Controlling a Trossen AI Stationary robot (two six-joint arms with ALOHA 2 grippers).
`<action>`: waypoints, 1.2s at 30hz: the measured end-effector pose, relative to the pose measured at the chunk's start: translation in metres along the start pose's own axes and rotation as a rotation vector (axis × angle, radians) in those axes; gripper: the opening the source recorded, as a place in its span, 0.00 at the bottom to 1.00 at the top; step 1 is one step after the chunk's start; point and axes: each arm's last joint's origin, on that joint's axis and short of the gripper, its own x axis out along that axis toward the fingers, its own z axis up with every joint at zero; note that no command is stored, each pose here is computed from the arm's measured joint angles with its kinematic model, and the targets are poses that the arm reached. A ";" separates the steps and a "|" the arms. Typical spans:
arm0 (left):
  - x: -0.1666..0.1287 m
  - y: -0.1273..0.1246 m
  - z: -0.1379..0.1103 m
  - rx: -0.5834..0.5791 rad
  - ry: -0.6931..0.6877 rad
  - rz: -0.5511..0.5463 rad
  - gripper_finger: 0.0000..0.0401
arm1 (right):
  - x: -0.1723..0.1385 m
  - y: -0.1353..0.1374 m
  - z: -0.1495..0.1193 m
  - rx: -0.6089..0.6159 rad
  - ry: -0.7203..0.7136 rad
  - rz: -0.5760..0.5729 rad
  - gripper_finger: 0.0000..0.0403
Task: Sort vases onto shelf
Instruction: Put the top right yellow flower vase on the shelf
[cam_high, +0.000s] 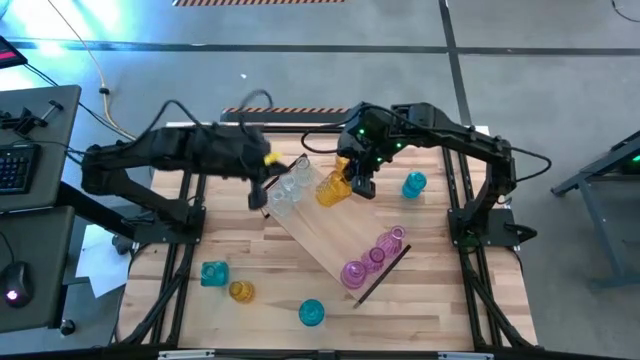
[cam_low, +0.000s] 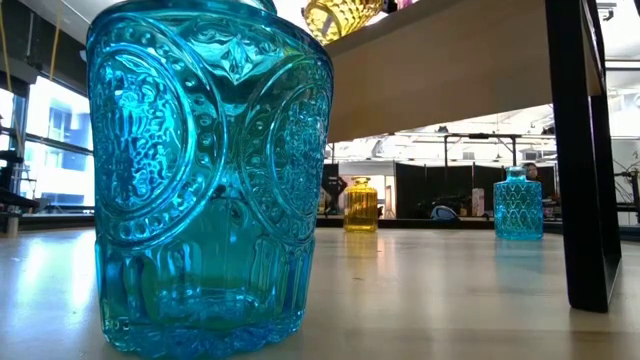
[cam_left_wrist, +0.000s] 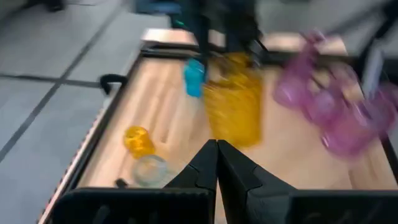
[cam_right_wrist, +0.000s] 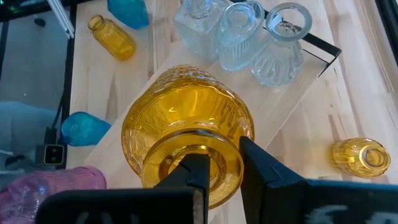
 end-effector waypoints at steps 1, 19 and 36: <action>0.005 -0.004 0.000 0.028 0.013 -0.031 0.00 | 0.000 0.000 0.000 0.008 -0.001 0.000 0.07; 0.094 -0.041 -0.014 0.017 0.252 -0.254 0.00 | 0.047 0.006 0.003 -0.042 0.128 -0.024 0.07; 0.135 -0.033 -0.022 -0.050 0.318 -0.156 0.00 | 0.049 0.008 0.002 -0.055 0.148 -0.024 0.07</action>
